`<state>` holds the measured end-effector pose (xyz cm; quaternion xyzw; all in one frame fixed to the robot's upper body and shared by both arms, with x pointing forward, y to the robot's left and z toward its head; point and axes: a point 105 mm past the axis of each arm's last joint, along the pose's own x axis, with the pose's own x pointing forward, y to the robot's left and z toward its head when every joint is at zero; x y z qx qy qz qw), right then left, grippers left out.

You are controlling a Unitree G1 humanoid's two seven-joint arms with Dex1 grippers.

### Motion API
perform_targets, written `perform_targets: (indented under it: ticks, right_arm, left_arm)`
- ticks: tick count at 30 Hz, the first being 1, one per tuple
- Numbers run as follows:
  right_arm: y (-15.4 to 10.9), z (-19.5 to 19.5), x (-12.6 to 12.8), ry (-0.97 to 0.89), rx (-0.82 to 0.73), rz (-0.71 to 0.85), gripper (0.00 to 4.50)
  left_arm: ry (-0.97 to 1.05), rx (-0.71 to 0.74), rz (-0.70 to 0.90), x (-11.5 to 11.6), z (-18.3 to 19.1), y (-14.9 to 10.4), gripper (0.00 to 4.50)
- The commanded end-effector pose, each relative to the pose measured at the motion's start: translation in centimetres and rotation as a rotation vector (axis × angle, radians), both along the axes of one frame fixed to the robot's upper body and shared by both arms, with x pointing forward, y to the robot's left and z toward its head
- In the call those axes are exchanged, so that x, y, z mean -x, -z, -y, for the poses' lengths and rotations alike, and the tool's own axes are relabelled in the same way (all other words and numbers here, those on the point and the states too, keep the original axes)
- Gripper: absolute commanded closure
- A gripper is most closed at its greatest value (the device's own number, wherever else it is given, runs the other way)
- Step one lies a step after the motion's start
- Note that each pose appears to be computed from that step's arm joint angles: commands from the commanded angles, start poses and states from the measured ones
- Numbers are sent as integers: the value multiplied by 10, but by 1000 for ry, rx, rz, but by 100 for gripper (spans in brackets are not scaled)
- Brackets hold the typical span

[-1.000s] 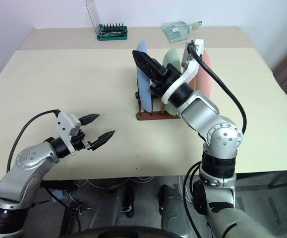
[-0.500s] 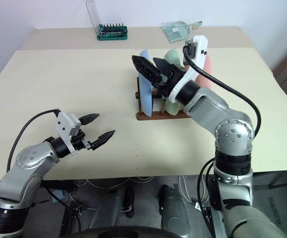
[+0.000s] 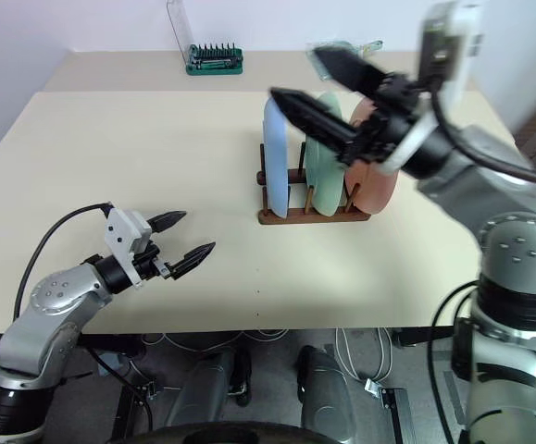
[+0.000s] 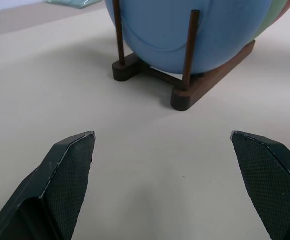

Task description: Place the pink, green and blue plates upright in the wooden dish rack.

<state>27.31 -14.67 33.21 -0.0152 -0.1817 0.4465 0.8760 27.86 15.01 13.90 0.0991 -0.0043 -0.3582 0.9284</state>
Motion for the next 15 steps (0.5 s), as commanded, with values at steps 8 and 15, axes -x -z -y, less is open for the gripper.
perform_targets:
  ticks: [8, 15]
  right_arm:
    - [88, 121, 8, 314, 222, -201, 2]
    - [150, 134, -7, 394, 296, -320, 2]
  left_arm:
    - [-46, -21, 12, -3, -20, 4, 0]
    - [-64, -43, 0, -4, -24, 13, 0]
